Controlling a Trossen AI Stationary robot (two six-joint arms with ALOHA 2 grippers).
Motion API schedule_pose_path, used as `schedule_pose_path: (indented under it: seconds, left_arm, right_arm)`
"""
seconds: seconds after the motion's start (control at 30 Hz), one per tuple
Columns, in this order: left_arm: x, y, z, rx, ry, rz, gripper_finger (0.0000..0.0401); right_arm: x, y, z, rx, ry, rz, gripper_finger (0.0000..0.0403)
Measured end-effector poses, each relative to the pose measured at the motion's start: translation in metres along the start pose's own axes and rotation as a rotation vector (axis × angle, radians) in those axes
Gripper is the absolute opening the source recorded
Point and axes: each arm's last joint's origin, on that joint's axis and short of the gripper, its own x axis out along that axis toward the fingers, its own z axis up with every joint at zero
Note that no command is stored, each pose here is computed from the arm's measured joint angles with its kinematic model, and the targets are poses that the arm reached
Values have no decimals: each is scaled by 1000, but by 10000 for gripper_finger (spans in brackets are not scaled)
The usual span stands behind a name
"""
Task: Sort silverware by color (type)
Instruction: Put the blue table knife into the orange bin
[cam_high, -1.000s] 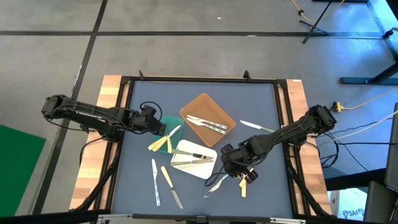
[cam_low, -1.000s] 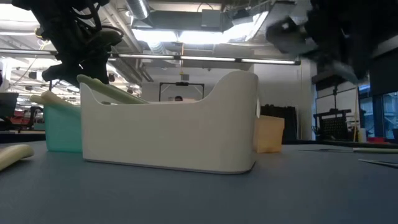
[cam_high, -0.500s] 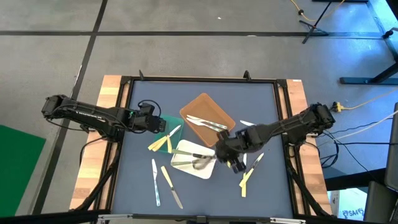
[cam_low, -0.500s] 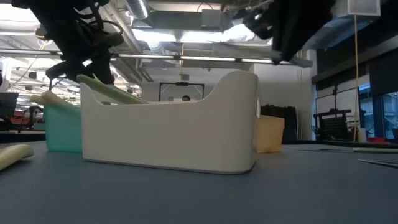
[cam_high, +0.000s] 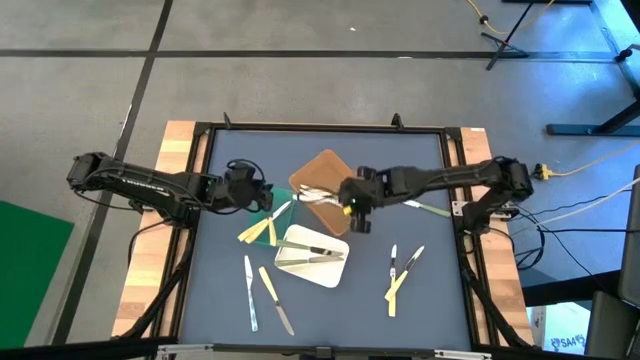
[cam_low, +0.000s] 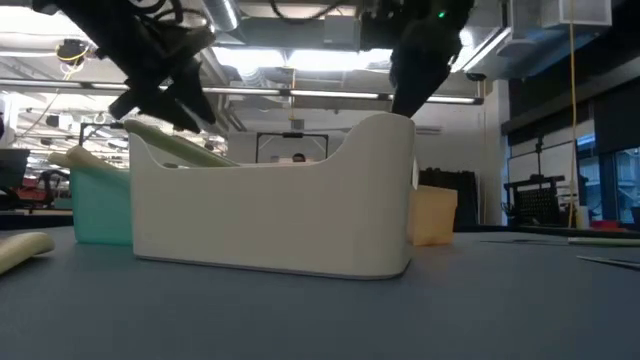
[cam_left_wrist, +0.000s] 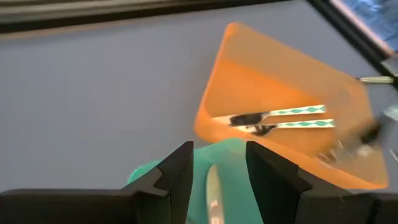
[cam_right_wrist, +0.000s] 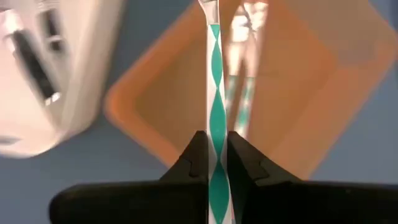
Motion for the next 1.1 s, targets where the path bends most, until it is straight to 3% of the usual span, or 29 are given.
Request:
schedule_pose_path:
  seconds: [0.3, 0.4, 0.77, 1.1]
  left_arm:
    - [-1, -10, 7, 102, -70, -87, 141]
    - [-1, -10, 7, 109, -71, -88, 141]
    - [-1, -10, 7, 112, -67, -88, 141]
    - [-1, -10, 7, 112, -65, -89, 141]
  right_arm:
    - [21, -36, 1, 244, 14, -38, 15]
    - [30, -43, 0, 273, -3, -46, 15]
    - [61, -48, -20, 253, 48, -61, 15]
    - [92, -44, -25, 212, -16, -57, 15]
